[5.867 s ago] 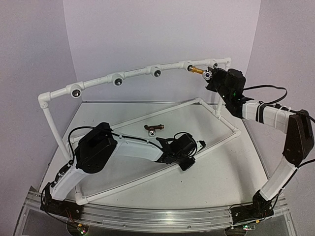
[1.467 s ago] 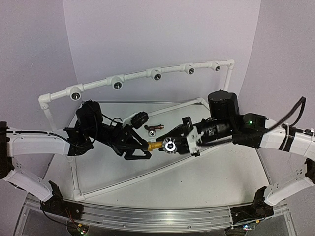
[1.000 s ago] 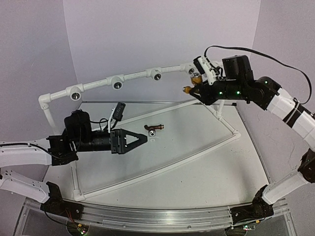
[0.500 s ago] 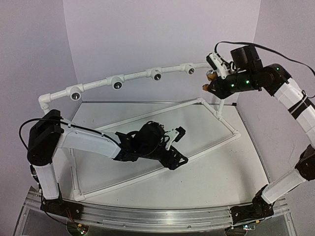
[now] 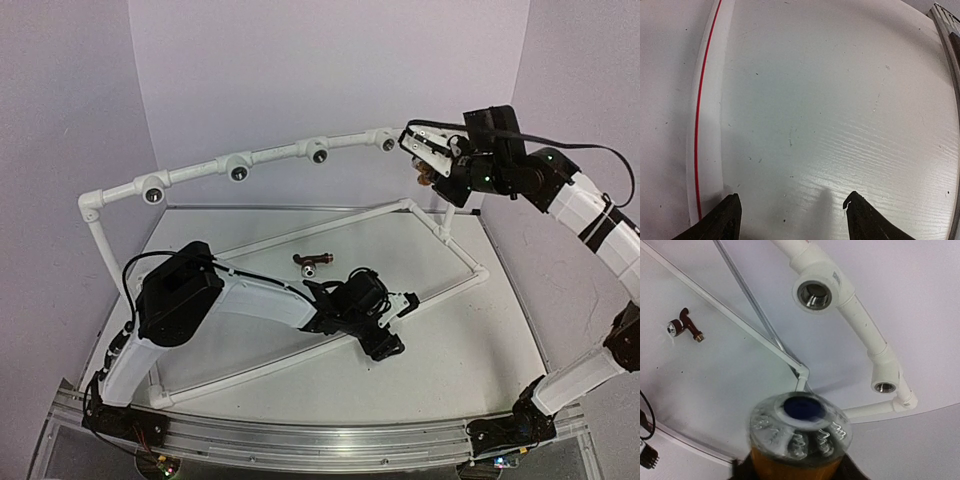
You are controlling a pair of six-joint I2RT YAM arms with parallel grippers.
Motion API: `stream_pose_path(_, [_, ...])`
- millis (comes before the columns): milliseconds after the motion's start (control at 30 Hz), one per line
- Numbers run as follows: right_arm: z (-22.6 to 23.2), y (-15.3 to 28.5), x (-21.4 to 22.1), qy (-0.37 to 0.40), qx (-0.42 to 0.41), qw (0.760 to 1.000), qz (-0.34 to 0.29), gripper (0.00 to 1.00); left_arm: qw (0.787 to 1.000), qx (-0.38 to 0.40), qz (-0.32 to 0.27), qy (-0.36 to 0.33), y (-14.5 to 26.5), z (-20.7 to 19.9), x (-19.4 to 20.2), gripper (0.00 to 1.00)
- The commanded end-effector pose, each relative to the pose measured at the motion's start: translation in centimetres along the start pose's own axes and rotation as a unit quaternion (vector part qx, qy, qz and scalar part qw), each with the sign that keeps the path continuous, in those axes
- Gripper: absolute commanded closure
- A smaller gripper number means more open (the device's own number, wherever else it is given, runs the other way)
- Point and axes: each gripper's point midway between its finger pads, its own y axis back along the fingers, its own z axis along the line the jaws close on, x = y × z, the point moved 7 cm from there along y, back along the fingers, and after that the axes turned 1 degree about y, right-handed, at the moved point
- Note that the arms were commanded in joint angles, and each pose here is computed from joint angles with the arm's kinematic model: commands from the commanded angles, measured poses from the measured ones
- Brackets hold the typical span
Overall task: Install the water faucets
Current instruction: Hold the pipeline at the center of the board.
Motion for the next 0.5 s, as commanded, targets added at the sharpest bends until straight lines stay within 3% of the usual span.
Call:
stream_pose_path(0, [-2.6,1.2,-3.6,0.119,0.107,0.985,-0.059,1.0,0.999,-0.012,0.051,0.001,-2.1,0.8,1.9,0.28])
stream_pose_path(133, [-0.1,0.1,-4.9,0.243,0.142,0.959,-0.043,1.0,0.997,-0.02,0.08,0.009,-3.0,1.2,4.0,0.31])
stream_pose_path(233, [2.0,-0.5,-4.2,0.367,0.17,0.913,-0.045,1.0,0.995,-0.011,0.097,0.017,-3.4,1.1,5.4,0.34])
stream_pose_path(333, [1.5,0.4,-5.3,0.379,0.196,0.9,-0.09,1.0,0.995,-0.023,0.1,0.02,-3.4,1.4,5.8,0.4])
stream_pose_path(467, [2.0,-0.3,-5.0,0.4,0.197,0.891,-0.088,1.0,0.994,-0.028,0.102,0.018,-3.5,1.7,5.9,0.49])
